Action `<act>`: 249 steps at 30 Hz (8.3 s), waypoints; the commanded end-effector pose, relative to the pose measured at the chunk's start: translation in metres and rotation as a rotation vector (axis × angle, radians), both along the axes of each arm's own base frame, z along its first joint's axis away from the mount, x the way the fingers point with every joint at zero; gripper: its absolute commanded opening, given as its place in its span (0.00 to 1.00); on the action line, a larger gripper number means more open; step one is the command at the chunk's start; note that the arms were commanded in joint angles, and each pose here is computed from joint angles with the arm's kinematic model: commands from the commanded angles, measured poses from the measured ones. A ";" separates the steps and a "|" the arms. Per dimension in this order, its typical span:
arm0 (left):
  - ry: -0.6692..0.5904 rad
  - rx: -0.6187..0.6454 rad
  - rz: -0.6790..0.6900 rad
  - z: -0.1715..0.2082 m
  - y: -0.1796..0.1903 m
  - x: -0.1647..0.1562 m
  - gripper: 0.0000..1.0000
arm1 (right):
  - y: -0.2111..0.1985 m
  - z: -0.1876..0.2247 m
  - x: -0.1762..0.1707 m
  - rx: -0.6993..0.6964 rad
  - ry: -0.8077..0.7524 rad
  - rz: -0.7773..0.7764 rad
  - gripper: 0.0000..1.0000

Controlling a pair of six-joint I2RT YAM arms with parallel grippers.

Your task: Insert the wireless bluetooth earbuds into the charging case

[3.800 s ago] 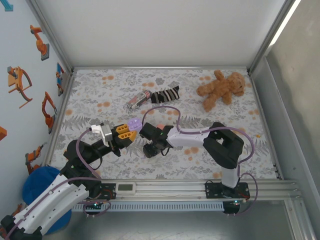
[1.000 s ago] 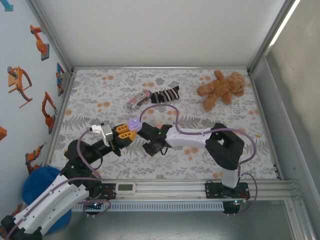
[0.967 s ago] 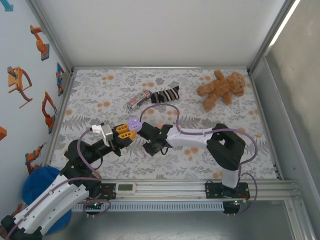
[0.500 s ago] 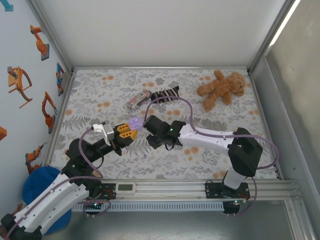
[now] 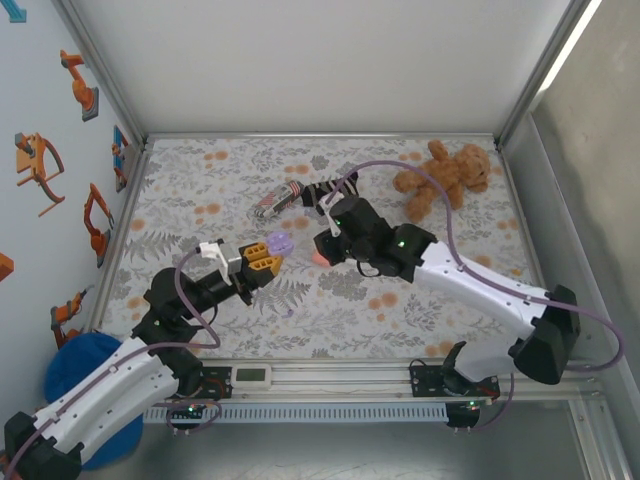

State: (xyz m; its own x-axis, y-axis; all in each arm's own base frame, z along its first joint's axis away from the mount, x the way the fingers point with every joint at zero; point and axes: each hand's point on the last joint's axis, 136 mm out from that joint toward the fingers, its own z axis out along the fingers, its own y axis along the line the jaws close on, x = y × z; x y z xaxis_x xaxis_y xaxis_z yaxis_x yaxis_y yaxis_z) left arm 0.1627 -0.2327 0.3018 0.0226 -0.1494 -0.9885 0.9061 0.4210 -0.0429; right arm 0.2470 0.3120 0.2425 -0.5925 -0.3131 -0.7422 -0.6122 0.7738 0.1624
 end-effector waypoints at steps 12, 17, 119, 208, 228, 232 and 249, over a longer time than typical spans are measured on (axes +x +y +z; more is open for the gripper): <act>-0.171 -0.017 0.035 0.045 -0.021 0.026 0.00 | -0.011 0.143 -0.011 0.256 -0.255 0.050 0.21; -0.174 -0.034 0.043 0.050 -0.029 0.035 0.00 | -0.005 0.156 -0.012 0.309 -0.275 0.063 0.21; -0.168 -0.040 0.040 0.043 -0.038 0.039 0.00 | 0.024 0.151 -0.021 0.308 -0.289 0.114 0.46; -0.098 0.036 0.282 0.024 0.029 0.028 0.00 | 0.070 -0.211 -0.078 0.014 0.468 0.307 0.48; -0.098 0.038 0.286 0.023 0.029 0.029 0.00 | 0.074 -0.218 -0.074 -0.005 0.467 0.291 0.46; -0.099 0.037 0.288 0.023 0.029 0.029 0.00 | 0.073 -0.220 -0.073 -0.014 0.469 0.284 0.46; -0.102 0.035 0.288 0.024 0.030 0.028 0.00 | 0.073 -0.229 -0.064 -0.038 0.465 0.232 0.42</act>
State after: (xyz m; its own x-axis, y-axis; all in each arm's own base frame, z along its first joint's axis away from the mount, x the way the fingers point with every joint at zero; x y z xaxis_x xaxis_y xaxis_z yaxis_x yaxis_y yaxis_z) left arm 0.1939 -0.2042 0.3171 0.1212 -0.0717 -0.9900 0.7485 0.6617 0.0437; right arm 0.1742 0.3812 0.0247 -0.7624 -0.5113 -0.3967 -0.6471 0.6053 0.4635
